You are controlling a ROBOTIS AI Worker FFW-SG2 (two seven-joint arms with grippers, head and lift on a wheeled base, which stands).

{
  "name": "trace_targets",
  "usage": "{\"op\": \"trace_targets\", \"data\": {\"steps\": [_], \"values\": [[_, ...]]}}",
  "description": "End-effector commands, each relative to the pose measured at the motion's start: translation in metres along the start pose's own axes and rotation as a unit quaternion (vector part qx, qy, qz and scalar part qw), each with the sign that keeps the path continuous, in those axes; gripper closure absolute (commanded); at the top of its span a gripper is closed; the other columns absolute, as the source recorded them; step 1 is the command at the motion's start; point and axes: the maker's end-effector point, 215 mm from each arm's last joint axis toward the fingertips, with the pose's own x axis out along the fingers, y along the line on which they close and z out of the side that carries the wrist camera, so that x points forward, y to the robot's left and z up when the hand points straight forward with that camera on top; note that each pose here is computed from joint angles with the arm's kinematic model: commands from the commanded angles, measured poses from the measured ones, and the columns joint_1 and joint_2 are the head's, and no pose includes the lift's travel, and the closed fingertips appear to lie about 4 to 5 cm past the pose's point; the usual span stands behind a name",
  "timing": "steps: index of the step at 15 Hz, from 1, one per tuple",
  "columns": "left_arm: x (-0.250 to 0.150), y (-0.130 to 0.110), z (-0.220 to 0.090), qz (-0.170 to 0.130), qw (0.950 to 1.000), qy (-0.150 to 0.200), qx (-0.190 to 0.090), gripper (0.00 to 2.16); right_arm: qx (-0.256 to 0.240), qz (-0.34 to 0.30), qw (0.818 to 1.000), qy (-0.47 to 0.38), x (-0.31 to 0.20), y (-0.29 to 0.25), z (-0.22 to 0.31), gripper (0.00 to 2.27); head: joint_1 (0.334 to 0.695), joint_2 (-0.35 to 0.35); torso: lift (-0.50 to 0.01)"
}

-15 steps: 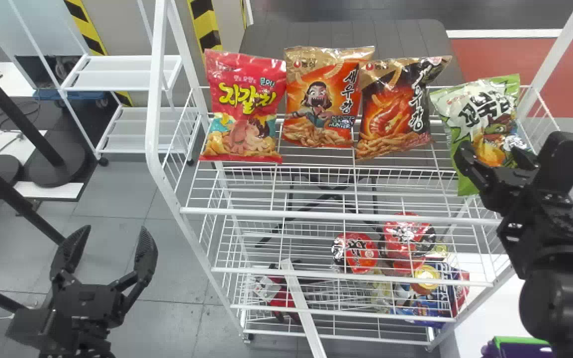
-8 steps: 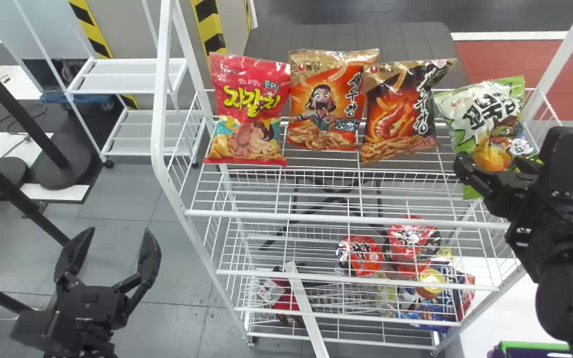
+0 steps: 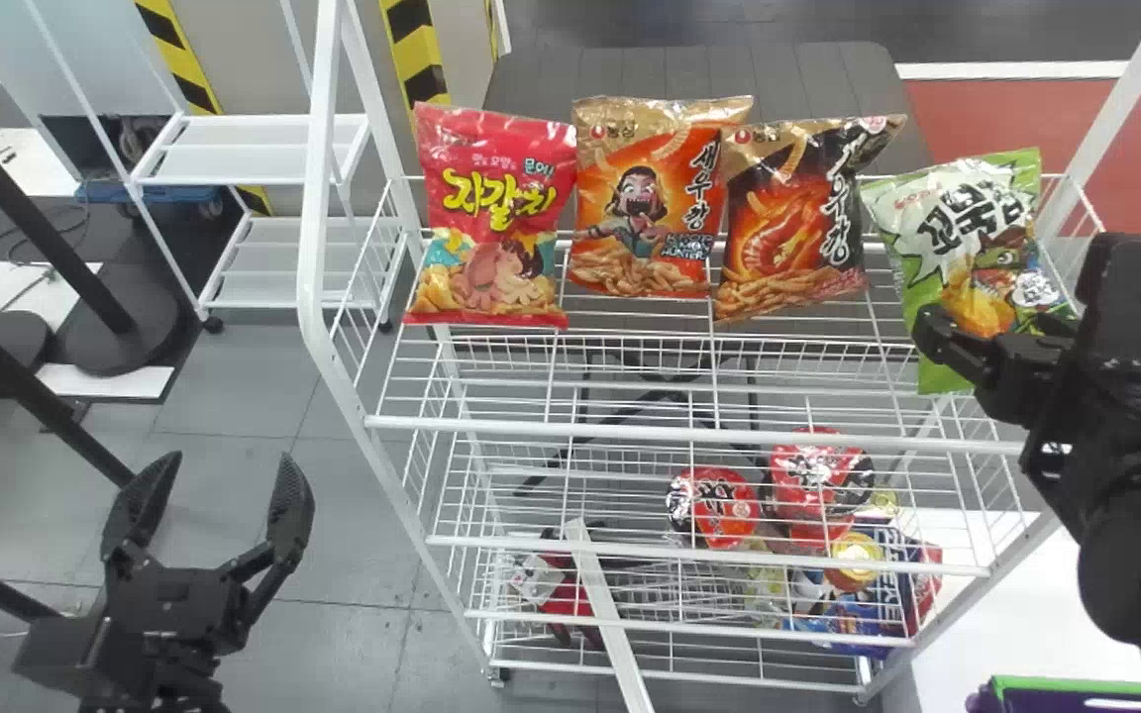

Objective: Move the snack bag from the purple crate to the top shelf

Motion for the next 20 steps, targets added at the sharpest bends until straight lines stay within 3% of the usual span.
{"op": "trace_targets", "data": {"steps": [1,11,15,19,20], "values": [[0.000,0.001,-0.001,0.000,1.0000,0.001,0.000,0.10,-0.005,-0.005,1.000,0.011,0.001,-0.002,0.000,0.17,0.695,0.085,0.009],[0.000,0.002,0.003,0.002,1.0000,-0.007,0.000,0.10,-0.021,-0.020,0.998,0.055,0.007,-0.011,-0.014,0.23,0.695,0.073,0.009],[0.000,0.002,0.004,0.001,1.0000,-0.008,0.000,0.10,-0.021,-0.018,0.998,0.056,0.008,-0.010,-0.015,0.60,0.695,0.073,0.009],[0.000,0.002,0.004,0.001,1.0000,-0.008,0.000,0.10,-0.024,-0.019,0.998,0.057,0.007,-0.011,-0.015,1.67,0.695,0.073,0.009],[0.000,0.003,0.005,0.000,1.0000,-0.008,0.001,0.10,-0.024,-0.019,0.998,0.061,0.007,-0.010,-0.018,1.71,0.695,0.073,0.009]]}}
